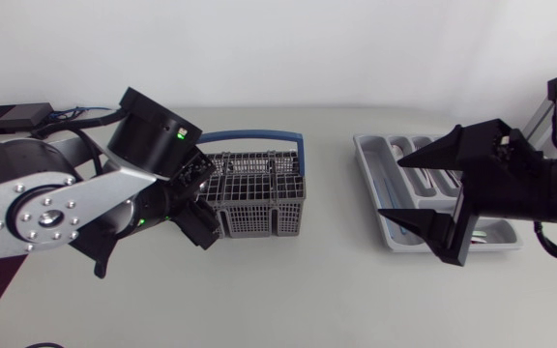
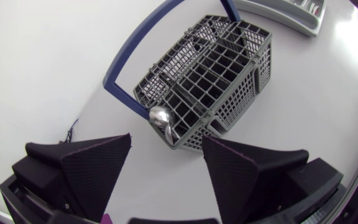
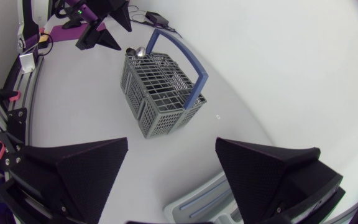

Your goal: Unload the cutlery basket into the drawer organizer.

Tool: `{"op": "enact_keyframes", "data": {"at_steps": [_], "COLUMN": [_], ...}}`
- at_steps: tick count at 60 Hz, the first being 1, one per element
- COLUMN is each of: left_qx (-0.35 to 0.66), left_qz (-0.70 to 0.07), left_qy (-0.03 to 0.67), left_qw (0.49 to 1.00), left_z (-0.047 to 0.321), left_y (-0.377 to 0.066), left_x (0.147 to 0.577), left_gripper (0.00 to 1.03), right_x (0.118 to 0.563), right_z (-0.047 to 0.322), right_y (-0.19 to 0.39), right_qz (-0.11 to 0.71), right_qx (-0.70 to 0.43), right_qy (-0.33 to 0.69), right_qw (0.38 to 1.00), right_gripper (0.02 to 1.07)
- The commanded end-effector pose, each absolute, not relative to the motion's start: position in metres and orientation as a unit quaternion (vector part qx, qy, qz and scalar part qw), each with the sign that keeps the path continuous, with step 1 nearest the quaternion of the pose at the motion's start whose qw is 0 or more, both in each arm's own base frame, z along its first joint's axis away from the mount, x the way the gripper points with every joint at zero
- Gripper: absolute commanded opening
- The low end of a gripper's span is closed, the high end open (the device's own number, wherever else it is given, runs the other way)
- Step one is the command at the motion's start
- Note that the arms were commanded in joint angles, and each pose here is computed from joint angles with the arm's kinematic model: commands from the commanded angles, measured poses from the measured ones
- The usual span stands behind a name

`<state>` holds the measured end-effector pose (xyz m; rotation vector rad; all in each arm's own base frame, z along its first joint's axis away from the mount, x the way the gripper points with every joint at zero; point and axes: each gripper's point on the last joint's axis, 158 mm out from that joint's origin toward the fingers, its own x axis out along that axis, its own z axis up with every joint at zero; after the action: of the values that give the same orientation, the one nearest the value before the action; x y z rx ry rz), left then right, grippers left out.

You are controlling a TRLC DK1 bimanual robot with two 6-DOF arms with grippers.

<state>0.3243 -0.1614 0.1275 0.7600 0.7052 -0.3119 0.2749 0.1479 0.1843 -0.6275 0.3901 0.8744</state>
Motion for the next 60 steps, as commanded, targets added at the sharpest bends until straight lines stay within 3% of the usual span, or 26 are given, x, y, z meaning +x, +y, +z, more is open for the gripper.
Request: {"op": "enact_keyframes", "data": {"at_steps": [1, 6, 15, 22, 28, 40, 46, 52, 60], "left_qx": [0.354, 0.355, 0.355, 0.354, 0.352, 0.355, 0.354, 0.355, 0.355], "left_qz": [-0.143, -0.141, -0.138, -0.134, -0.128, -0.117, -0.107, -0.106, -0.103], "left_qy": [0.339, 0.345, 0.358, 0.365, 0.373, 0.385, 0.389, 0.392, 0.391], "left_qw": [0.86, 0.857, 0.853, 0.851, 0.849, 0.844, 0.844, 0.842, 0.843], "left_z": [0.13, 0.127, 0.121, 0.116, 0.111, 0.102, 0.101, 0.098, 0.097], "left_y": [-0.168, -0.169, -0.169, -0.169, -0.165, -0.157, -0.153, -0.153, -0.154], "left_x": [0.33, 0.332, 0.334, 0.336, 0.339, 0.345, 0.349, 0.351, 0.356], "left_gripper": [0.91, 0.91, 0.81, 0.81, 0.72, 0.72, 0.6, 0.59, 0.45], "right_x": [0.267, 0.266, 0.265, 0.267, 0.266, 0.264, 0.262, 0.262, 0.259], "right_z": [0.168, 0.164, 0.162, 0.161, 0.16, 0.159, 0.158, 0.157, 0.154], "right_y": [0.163, 0.178, 0.198, 0.208, 0.215, 0.225, 0.228, 0.229, 0.231], "right_qz": [0.418, 0.425, 0.44, 0.448, 0.454, 0.464, 0.467, 0.466, 0.469], "right_qx": [-0.269, -0.266, -0.253, -0.245, -0.243, -0.242, -0.242, -0.245, -0.249], "right_qy": [0.207, 0.21, 0.213, 0.214, 0.211, 0.21, 0.21, 0.208, 0.208], "right_qw": [0.843, 0.84, 0.835, 0.833, 0.831, 0.826, 0.824, 0.824, 0.821], "right_gripper": [1.03, 1.03, 1.03, 1.03, 1.03, 1.03, 1.03, 1.03, 1.03]}}
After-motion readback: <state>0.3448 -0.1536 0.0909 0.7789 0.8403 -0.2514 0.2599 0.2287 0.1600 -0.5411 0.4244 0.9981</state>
